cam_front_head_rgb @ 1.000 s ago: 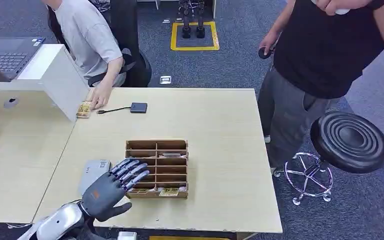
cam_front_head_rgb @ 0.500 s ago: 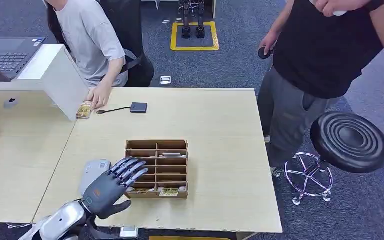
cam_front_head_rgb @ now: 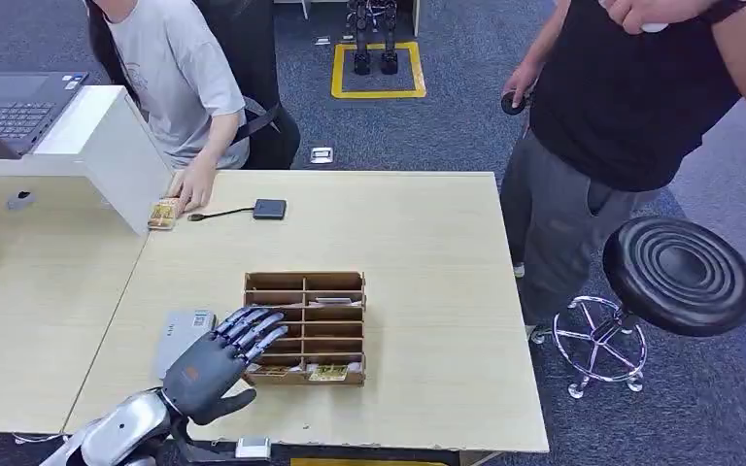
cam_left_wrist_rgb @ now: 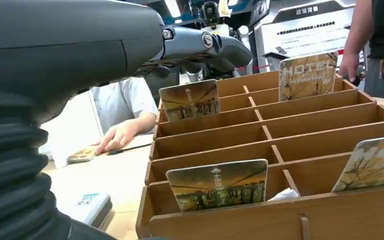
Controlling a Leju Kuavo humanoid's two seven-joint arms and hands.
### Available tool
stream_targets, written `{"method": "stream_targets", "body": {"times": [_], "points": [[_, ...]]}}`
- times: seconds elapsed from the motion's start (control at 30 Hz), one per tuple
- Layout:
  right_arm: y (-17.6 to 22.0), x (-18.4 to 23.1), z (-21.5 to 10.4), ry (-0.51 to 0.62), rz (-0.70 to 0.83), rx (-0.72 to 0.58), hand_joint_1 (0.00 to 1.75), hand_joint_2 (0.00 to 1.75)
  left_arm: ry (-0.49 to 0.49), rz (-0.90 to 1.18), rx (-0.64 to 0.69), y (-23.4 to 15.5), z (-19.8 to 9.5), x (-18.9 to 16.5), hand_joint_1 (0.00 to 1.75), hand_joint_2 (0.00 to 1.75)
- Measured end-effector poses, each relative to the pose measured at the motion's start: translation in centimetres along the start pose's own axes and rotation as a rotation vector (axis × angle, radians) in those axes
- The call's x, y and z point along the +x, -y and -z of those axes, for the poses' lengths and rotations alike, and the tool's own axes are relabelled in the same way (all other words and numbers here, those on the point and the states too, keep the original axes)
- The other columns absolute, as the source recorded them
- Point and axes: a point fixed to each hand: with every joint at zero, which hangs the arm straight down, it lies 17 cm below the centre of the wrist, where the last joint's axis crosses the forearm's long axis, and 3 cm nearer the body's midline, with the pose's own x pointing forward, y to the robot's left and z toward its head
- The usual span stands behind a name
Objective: Pass the card to the sensor for recognition and then transmit it.
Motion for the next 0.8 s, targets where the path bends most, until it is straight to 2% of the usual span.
{"method": "stream_targets", "body": {"times": [0.8], "points": [[0.0,-0.1,0.0,-0.005,0.0,0.001,0.0,1.75,0.008,-0.06,-0.012,1.1,0.6,1.7,0.0,1.75]]}}
